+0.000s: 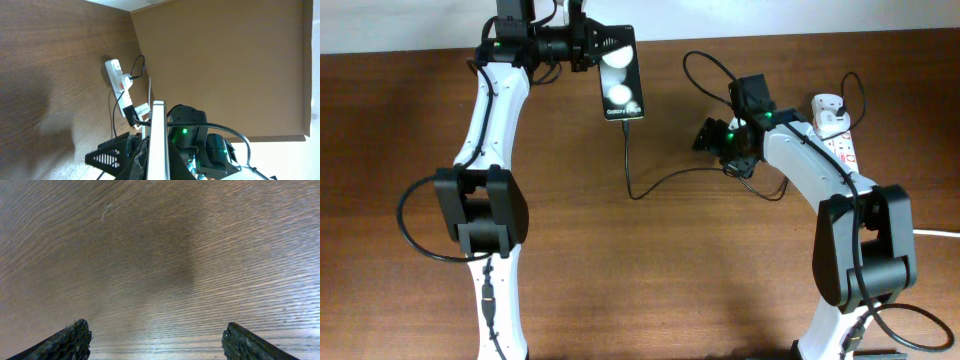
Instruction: Plug charger to phone and switch on socket
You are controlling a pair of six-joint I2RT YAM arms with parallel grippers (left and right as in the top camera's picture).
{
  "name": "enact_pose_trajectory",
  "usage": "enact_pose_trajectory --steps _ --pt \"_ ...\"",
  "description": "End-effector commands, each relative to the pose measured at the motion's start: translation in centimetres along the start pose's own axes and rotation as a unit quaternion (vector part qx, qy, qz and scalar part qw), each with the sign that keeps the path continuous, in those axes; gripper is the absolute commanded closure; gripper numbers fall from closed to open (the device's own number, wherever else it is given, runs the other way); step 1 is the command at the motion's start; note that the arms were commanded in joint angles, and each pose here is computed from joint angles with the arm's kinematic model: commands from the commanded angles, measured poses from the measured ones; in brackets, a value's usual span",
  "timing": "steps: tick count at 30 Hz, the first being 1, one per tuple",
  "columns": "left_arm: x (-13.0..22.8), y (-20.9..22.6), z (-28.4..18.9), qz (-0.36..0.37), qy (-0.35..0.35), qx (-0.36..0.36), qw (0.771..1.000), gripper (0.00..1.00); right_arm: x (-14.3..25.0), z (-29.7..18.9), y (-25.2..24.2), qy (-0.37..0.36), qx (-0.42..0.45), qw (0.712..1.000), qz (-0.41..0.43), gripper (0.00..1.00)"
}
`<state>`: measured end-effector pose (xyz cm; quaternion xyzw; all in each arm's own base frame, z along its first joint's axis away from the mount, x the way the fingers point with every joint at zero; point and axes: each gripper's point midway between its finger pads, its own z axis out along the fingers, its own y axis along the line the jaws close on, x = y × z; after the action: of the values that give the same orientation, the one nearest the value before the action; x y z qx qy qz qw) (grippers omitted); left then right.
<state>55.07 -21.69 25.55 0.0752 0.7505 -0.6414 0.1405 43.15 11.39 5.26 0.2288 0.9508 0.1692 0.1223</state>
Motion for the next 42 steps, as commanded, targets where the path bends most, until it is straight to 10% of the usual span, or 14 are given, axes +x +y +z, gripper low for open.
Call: enact_pose_trajectory --steps 1,17,42 --pt "0.0 -1.6 -0.4 0.022 0.002 0.009 1.000 1.00 -1.5 -1.2 -0.6 -0.047 0.030 0.998 0.008 0.12" --pt "0.0 -1.7 -0.4 0.022 0.003 0.011 1.000 1.00 -6.5 -2.2 2.2 -0.158 -0.016 0.987 -0.019 0.02" --pt "0.0 -1.5 0.2 0.026 0.000 0.002 1.000 1.00 5.2 -2.6 -6.5 0.092 0.155 0.983 -0.034 0.11"
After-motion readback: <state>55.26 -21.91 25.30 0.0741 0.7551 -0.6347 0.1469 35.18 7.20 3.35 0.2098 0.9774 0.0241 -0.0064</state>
